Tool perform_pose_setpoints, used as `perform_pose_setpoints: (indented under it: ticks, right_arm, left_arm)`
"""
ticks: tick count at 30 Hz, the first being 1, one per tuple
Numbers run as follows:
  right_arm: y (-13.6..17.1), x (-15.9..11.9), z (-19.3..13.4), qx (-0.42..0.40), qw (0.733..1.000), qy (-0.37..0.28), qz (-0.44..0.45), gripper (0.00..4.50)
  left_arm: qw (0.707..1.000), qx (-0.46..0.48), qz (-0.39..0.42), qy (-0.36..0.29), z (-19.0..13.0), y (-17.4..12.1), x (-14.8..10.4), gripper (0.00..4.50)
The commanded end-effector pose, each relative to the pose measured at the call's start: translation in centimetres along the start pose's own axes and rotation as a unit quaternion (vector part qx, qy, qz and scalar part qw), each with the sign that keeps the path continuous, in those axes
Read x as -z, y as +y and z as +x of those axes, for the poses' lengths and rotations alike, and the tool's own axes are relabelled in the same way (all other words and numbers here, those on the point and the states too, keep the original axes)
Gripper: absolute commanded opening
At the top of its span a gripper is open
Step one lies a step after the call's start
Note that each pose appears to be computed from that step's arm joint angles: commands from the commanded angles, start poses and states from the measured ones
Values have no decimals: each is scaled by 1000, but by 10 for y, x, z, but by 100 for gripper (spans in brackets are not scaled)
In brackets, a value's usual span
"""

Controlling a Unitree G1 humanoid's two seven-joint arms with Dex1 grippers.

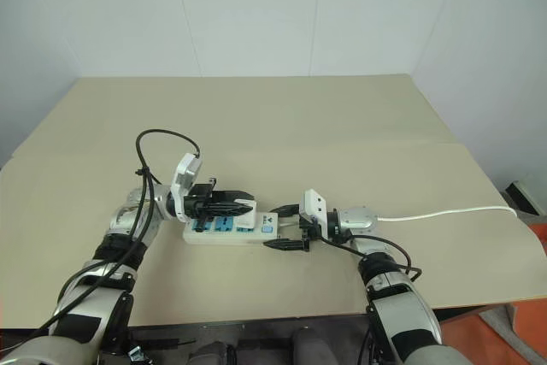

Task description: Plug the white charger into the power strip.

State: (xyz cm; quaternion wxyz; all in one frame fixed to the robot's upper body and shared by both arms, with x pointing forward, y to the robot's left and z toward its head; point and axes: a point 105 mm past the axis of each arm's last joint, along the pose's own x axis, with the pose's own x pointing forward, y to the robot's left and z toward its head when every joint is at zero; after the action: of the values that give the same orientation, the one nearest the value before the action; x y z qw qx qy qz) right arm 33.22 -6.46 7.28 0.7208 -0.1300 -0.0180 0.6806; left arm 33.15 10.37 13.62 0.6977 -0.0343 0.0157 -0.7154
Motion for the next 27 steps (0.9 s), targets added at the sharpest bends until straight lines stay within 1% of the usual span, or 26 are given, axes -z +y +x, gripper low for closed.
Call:
perform_pose_setpoints:
  ticks: [1, 6, 12, 18, 22, 24, 27]
  right_arm:
    - [16, 22, 3, -24, 999, 38, 31, 340]
    - [17, 23, 5, -26, 998, 37, 32, 340]
    - [18, 23, 4, -26, 998, 36, 34, 340]
    - [18, 23, 3, -26, 998, 37, 32, 340]
    - [18, 22, 3, -27, 999, 36, 29, 340]
    - [18, 22, 4, -29, 999, 36, 28, 340]
    - [19, 22, 5, -31, 999, 36, 27, 340]
  left_arm:
    - [1000, 5, 20, 9, 2, 2, -3, 103]
    - [1000, 6, 22, 8, 5, 2, 2, 103]
    - [999, -7, 35, 10, -1, 4, 7, 103]
    - [999, -10, 41, -7, -7, -3, 10, 103]
    - [999, -10, 50, 19, -14, -10, 22, 103]
    - [998, -15, 52, 22, -17, -11, 24, 103]
    - [997, -16, 56, 45, -22, -12, 32, 103]
